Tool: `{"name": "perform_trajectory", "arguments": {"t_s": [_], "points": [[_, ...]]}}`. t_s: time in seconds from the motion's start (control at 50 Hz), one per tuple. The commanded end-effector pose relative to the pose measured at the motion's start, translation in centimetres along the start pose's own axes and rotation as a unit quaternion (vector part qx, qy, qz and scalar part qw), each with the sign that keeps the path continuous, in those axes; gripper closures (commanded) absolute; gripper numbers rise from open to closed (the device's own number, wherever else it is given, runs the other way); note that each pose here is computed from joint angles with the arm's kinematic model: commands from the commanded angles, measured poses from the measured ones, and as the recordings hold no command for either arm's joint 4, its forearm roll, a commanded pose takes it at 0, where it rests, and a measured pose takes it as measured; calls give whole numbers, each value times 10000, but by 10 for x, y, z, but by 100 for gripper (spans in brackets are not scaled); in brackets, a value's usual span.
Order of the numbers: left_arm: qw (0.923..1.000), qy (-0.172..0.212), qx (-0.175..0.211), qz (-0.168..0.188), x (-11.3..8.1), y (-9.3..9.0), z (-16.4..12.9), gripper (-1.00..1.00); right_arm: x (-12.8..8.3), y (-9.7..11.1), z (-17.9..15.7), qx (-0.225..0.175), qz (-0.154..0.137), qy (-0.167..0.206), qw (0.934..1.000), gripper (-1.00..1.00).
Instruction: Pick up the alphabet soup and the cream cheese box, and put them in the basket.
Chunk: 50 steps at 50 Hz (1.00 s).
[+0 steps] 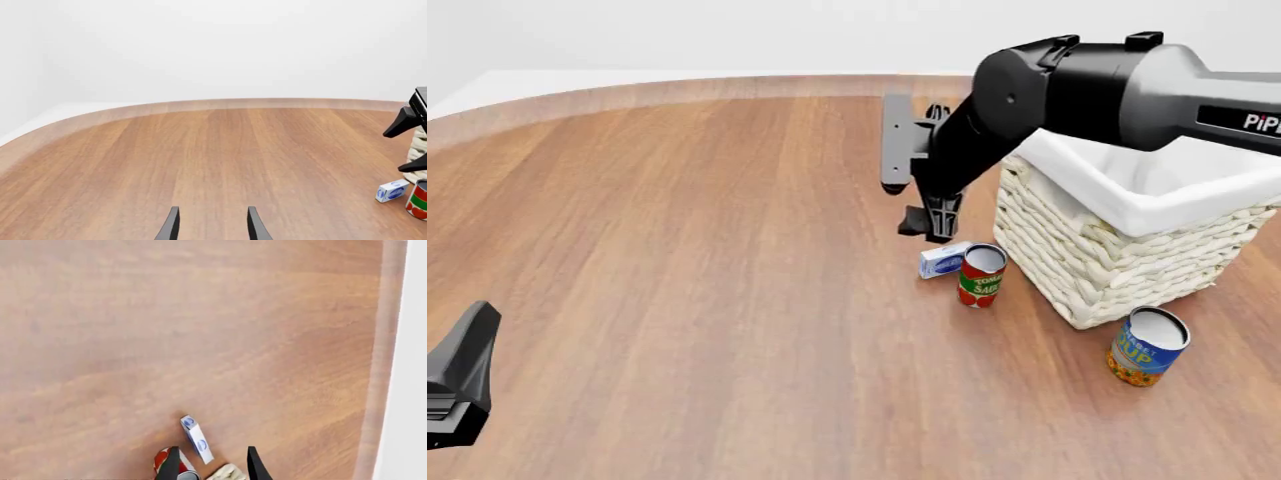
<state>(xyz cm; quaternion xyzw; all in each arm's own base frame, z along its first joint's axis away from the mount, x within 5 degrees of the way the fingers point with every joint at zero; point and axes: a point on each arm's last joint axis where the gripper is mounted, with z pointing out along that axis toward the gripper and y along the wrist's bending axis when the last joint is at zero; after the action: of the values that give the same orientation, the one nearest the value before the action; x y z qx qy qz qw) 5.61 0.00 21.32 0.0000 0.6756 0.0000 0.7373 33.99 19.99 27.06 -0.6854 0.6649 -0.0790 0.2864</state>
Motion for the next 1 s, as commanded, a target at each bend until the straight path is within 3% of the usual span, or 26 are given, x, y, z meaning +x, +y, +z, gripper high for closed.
{"name": "perform_trajectory", "arguments": {"t_s": [0.02, 0.7, 1.0], "points": [[10000, 0, 0, 0, 0, 0, 0, -100, 0, 1, 6, -113, -56, 56, 9999, -100], [10000, 0, 0, 0, 0, 0, 0, -100, -4, 43, 17, -471, -127, 69, 9988, -100], [10000, 0, 0, 0, 0, 0, 0, -100, -1, 39, 20, -435, -115, 89, 9989, -100]]}}
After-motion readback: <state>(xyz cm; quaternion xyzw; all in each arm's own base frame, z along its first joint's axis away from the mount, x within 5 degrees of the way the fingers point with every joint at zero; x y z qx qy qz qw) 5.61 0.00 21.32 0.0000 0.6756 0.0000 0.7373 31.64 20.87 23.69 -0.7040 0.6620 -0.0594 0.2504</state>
